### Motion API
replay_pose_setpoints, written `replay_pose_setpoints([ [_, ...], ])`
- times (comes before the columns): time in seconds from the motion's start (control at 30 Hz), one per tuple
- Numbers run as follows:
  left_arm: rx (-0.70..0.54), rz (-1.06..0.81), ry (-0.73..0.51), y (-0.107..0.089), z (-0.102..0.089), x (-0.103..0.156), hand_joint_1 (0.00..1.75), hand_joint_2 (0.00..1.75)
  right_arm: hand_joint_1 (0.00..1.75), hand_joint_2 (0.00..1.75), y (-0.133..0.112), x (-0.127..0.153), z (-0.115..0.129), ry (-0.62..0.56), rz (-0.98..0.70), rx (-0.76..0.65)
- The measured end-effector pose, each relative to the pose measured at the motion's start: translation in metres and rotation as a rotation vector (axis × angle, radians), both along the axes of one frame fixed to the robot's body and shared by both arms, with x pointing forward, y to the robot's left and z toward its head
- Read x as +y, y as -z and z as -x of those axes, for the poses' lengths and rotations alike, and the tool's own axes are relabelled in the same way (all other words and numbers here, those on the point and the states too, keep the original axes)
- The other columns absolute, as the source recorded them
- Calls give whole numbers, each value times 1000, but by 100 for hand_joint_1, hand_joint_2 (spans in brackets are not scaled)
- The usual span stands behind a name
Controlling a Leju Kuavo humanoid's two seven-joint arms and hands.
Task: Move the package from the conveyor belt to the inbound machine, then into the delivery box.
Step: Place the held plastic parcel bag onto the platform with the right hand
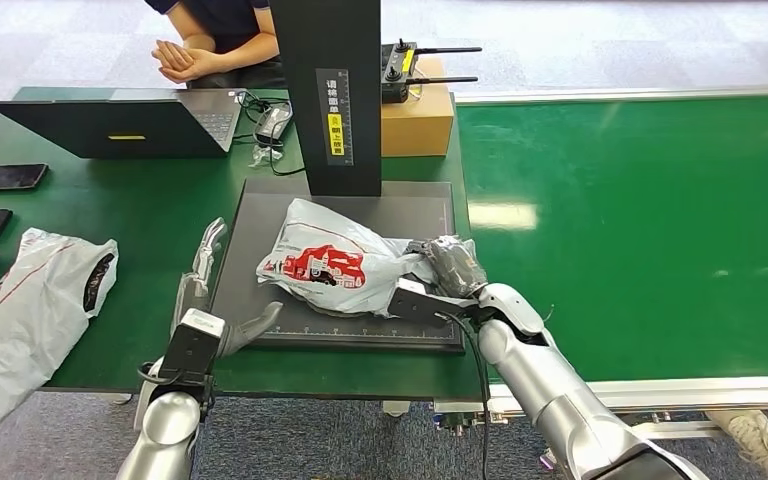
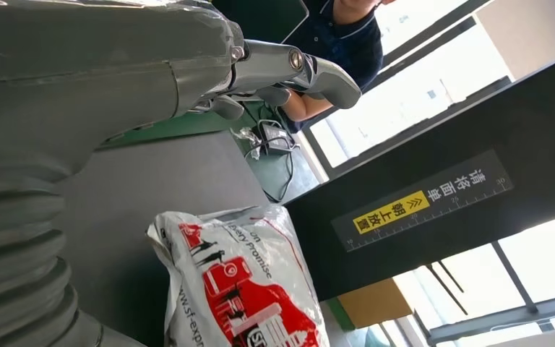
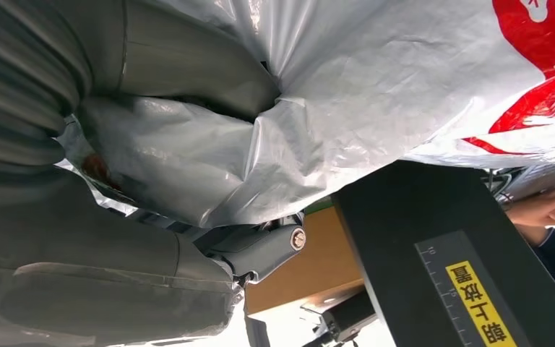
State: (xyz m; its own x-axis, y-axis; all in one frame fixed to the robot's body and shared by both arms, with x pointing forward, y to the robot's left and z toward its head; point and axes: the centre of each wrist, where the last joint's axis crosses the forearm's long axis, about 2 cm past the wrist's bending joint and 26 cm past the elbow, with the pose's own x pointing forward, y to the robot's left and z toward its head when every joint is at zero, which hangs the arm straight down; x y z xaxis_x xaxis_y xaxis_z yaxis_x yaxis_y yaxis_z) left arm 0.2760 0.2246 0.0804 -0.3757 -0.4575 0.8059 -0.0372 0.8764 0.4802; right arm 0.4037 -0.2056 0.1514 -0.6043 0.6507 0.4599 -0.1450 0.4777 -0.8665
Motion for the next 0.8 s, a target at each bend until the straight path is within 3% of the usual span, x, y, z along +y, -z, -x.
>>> replay_pose_setpoints([
  [0.63,-2,15,0,-1,0,1,0,175,144,175,-6,34,-16,-5,17,-31],
  [0.67,-3,15,2,-1,0,0,0,175,120,175,-6,35,-15,-6,19,-31],
  [0.77,-4,15,10,-2,-1,-1,0,175,13,175,-5,38,-15,-9,26,-32],
  [0.8,-4,15,13,-2,-1,-1,0,175,0,175,-5,39,-15,-9,29,-32],
])
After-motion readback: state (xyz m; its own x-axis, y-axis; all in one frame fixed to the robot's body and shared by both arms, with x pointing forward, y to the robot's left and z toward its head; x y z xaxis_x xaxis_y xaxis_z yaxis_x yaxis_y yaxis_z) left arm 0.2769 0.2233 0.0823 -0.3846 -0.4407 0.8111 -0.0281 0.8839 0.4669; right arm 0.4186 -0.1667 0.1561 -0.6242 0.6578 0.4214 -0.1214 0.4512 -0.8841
